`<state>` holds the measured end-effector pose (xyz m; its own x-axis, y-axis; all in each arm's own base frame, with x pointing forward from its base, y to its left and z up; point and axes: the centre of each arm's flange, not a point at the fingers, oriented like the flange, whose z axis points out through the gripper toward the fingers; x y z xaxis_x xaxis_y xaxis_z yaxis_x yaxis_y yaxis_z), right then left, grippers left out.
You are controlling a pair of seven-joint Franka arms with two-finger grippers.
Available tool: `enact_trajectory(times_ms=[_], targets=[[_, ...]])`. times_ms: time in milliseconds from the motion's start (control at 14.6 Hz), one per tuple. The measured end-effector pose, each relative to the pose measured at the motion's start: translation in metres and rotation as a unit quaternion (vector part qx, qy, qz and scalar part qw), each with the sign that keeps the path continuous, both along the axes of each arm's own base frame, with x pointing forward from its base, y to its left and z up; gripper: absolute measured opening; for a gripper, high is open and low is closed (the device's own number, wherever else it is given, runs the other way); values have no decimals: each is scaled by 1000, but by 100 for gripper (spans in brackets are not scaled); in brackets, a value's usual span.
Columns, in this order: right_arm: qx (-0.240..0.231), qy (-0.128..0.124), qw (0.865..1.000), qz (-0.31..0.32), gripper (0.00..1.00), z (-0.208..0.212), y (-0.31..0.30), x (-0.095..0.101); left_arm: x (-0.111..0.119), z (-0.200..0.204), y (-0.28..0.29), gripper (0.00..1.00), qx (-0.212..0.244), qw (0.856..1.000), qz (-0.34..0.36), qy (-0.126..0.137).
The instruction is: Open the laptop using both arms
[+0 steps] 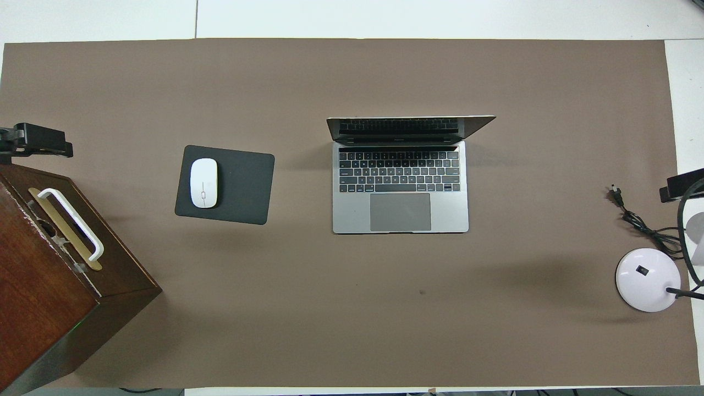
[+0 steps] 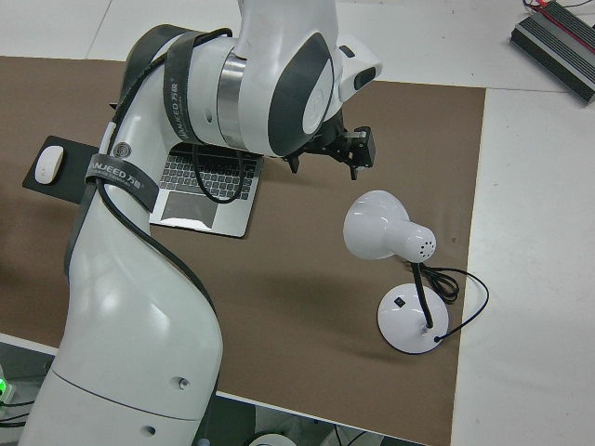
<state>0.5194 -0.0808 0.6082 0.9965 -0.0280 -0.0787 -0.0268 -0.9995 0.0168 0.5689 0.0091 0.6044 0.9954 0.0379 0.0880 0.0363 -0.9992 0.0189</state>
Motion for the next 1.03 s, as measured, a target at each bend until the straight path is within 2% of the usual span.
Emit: enact_trajectory(times_ms=[687,1031], targets=[[0,0,1000,0,100,0,0,0,-1,2,-13,100,0,1000,-11,-2],[0,1,1000,0,100,-1,0,0,-9,-4,-13,100,0,1000,-12,28]])
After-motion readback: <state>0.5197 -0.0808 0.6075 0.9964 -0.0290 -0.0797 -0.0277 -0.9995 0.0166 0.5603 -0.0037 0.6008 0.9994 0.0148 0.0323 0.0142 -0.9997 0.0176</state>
